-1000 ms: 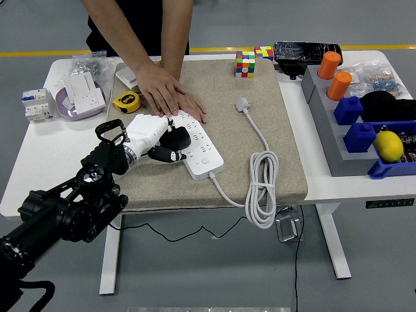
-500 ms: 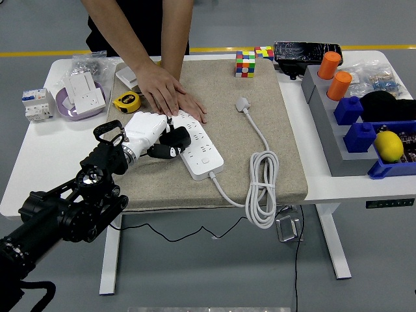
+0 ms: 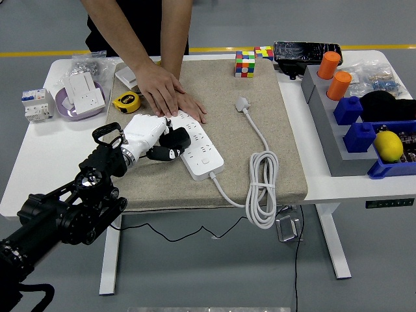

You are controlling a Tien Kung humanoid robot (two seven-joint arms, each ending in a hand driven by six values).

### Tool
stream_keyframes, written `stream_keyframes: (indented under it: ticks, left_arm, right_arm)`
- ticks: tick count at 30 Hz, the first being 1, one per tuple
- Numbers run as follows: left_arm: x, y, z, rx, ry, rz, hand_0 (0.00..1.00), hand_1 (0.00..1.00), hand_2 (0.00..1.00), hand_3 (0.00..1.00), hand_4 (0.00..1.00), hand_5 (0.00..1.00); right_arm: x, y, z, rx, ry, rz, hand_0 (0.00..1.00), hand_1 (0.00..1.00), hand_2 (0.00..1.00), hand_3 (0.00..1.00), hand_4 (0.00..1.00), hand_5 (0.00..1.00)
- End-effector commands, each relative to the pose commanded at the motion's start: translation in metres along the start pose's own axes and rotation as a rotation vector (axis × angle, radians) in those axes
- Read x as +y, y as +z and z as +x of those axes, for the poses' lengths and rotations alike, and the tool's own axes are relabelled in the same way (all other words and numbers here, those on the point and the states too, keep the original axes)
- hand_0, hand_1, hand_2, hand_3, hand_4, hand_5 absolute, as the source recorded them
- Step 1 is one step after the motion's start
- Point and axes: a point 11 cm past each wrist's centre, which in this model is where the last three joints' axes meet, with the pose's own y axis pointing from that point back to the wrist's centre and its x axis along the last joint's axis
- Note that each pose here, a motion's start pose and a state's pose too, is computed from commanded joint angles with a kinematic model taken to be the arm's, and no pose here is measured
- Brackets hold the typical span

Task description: Pick up the plug,place it near the board,insert it into the board,press the button

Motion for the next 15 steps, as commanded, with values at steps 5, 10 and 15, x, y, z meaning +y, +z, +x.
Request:
stream_keyframes:
  ticks: [5, 10, 15]
  left_arm:
    - [0.001, -0.002, 0.004, 0.019, 0.017, 0.006, 0.295, 0.166, 0.213, 0.209, 0.456, 0.354]
    - [0.001, -0.006, 0.010, 0.040, 0.038, 0.015, 0.295, 0.161, 0.209, 0.209, 0.452, 0.342]
    - [0.001, -0.008, 0.014, 0.049, 0.048, 0.022, 0.295, 0.160, 0.211, 0.209, 0.453, 0.341]
  right_arm:
    - [0.000, -0.002, 0.000, -0.002, -0.001, 0.003, 0.853, 0.794, 0.762, 0.782, 0.998, 0.967]
    - [0.000, -0.001, -0.001, -0.004, -0.002, 0.001, 0.854, 0.793, 0.762, 0.782, 0.998, 0.967]
    - [0.000, -0.002, -0.001, -0.007, -0.002, 0.001, 0.853, 0.793, 0.762, 0.782, 0.998, 0.967]
